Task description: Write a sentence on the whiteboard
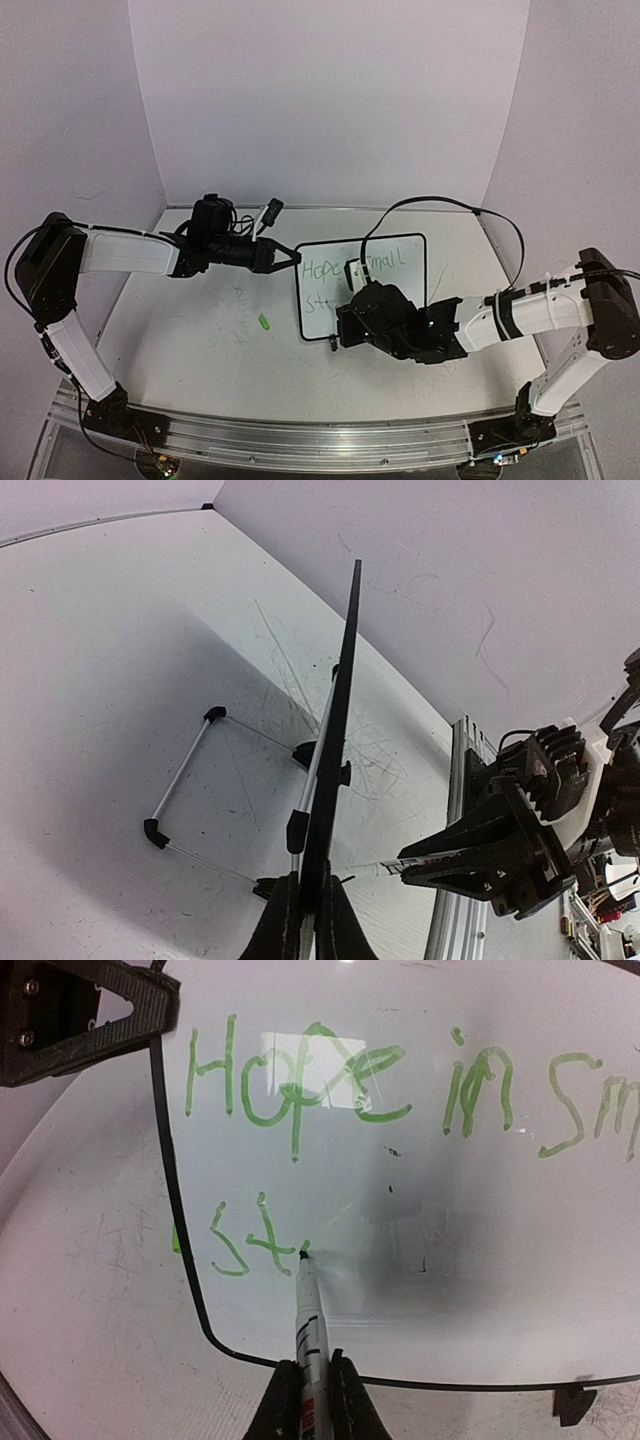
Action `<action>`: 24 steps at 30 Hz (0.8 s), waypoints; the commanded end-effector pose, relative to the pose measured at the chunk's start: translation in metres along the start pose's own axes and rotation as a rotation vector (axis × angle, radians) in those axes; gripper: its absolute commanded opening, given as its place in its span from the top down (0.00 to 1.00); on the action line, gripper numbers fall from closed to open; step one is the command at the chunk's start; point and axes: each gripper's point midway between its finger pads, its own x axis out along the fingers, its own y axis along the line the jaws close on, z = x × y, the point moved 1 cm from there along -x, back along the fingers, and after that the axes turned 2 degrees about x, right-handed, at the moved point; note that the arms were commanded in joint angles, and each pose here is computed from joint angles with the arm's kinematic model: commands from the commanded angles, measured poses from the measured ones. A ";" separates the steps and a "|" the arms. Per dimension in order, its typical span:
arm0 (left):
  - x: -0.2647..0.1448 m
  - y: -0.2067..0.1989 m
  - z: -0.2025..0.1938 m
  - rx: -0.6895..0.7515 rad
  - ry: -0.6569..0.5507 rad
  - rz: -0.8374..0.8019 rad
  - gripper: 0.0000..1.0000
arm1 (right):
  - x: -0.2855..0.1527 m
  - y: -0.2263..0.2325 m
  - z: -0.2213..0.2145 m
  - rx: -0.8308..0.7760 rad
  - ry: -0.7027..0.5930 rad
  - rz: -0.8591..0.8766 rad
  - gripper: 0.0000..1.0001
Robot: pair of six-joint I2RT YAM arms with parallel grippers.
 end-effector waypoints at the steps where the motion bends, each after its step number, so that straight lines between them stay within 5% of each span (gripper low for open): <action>1: -0.012 -0.019 0.023 0.064 -0.060 -0.033 1.00 | 0.004 -0.015 -0.002 0.026 -0.009 -0.056 1.00; 24: -0.011 -0.019 0.023 0.065 -0.060 -0.031 1.00 | -0.002 -0.018 0.032 0.053 -0.112 -0.046 1.00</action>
